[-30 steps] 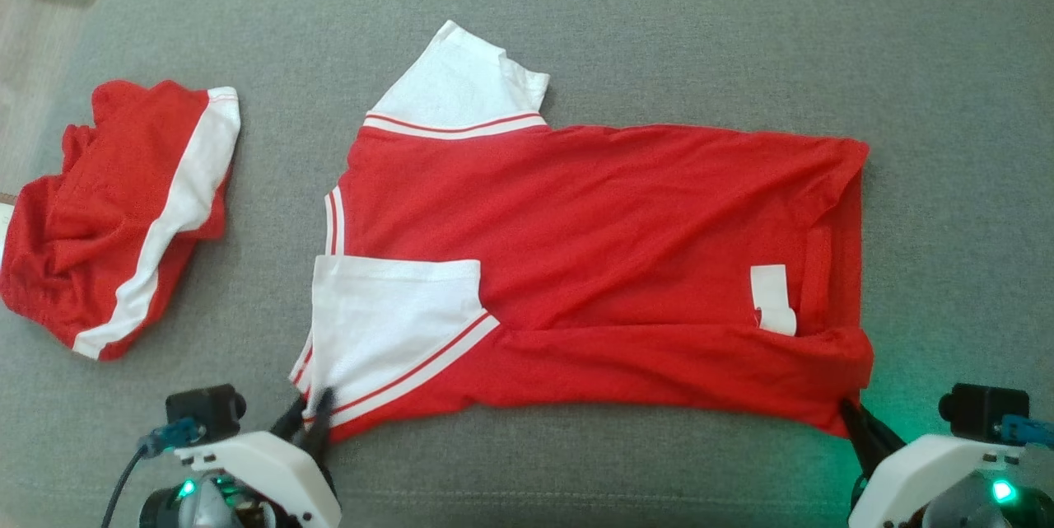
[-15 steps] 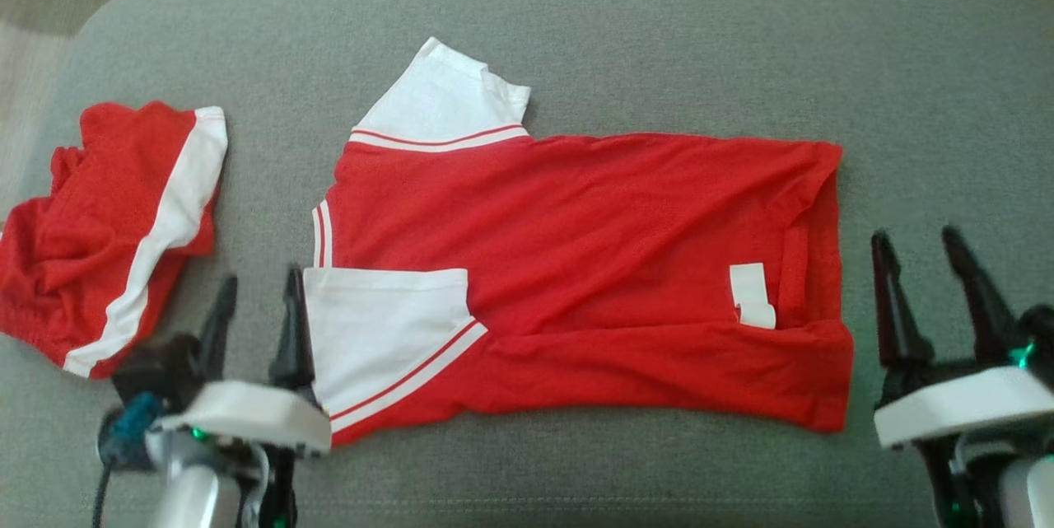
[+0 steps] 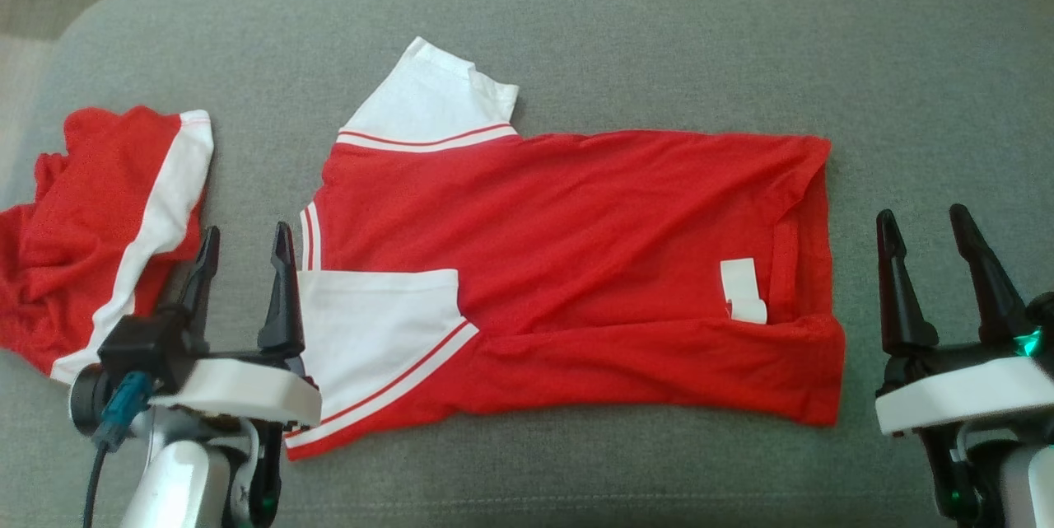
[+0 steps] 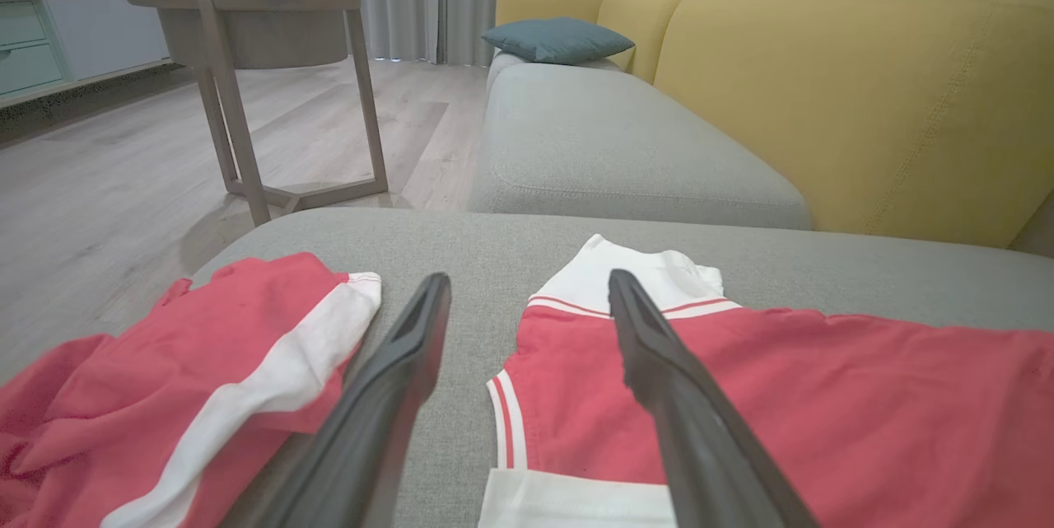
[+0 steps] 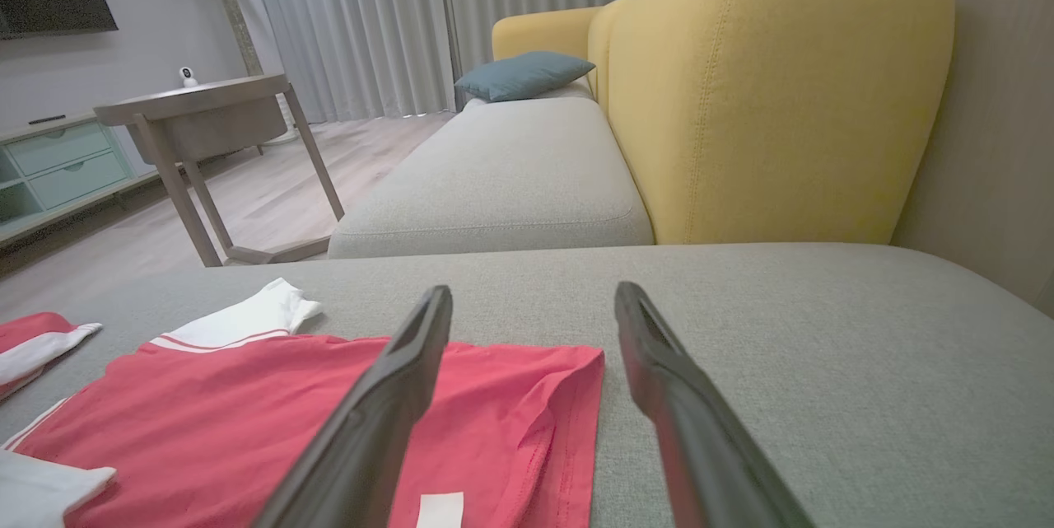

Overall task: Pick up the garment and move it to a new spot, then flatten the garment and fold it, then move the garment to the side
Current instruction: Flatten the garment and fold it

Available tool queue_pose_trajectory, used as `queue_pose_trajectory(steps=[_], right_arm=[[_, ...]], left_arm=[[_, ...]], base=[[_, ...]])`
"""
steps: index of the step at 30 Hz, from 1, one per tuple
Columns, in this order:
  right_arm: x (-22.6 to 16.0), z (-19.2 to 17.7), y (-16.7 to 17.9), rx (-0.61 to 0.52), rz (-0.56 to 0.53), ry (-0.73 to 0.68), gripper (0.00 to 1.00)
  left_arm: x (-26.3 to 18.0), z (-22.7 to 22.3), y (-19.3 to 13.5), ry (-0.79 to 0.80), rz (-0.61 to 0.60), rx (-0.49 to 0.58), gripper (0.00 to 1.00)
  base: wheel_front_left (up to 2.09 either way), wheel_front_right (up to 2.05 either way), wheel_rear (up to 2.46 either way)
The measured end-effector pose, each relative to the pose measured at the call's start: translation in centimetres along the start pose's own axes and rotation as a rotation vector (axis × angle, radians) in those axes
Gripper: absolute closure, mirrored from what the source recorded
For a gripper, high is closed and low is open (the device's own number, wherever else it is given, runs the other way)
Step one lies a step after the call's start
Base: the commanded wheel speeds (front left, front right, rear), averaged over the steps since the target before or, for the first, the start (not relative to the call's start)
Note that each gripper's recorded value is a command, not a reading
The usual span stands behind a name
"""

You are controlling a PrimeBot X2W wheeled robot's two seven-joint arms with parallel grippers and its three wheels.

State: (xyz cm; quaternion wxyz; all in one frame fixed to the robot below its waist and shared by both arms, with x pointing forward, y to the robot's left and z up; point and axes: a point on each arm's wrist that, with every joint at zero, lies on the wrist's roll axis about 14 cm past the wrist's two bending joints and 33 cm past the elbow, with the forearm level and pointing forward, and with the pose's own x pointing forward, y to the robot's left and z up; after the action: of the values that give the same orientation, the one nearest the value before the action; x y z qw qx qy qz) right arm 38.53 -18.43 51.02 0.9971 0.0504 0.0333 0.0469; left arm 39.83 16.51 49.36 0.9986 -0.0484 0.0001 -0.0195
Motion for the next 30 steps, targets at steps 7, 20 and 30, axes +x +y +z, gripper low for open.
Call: queue_pose_trajectory(steps=[7,20,30], right_arm=[[1.0,-0.6,-0.3,0.005,-0.007,0.016,0.0],[5.5,-3.9,-1.1,0.014,-0.016,0.077,0.0],[5.6,-7.1,-2.8,0.017,-0.065,0.148,0.0]], left_arm=[[2.0,-1.2,-2.2,0.052,-0.09,0.0,0.0],[16.2,-6.1,-8.1,0.23,-0.291,-0.009,0.0],[21.5,-13.2,-7.4,0.442,-0.242,0.014,0.0]], base=[[0.0,0.0,0.0],[0.0,0.0,0.0],[0.0,0.0,0.0]])
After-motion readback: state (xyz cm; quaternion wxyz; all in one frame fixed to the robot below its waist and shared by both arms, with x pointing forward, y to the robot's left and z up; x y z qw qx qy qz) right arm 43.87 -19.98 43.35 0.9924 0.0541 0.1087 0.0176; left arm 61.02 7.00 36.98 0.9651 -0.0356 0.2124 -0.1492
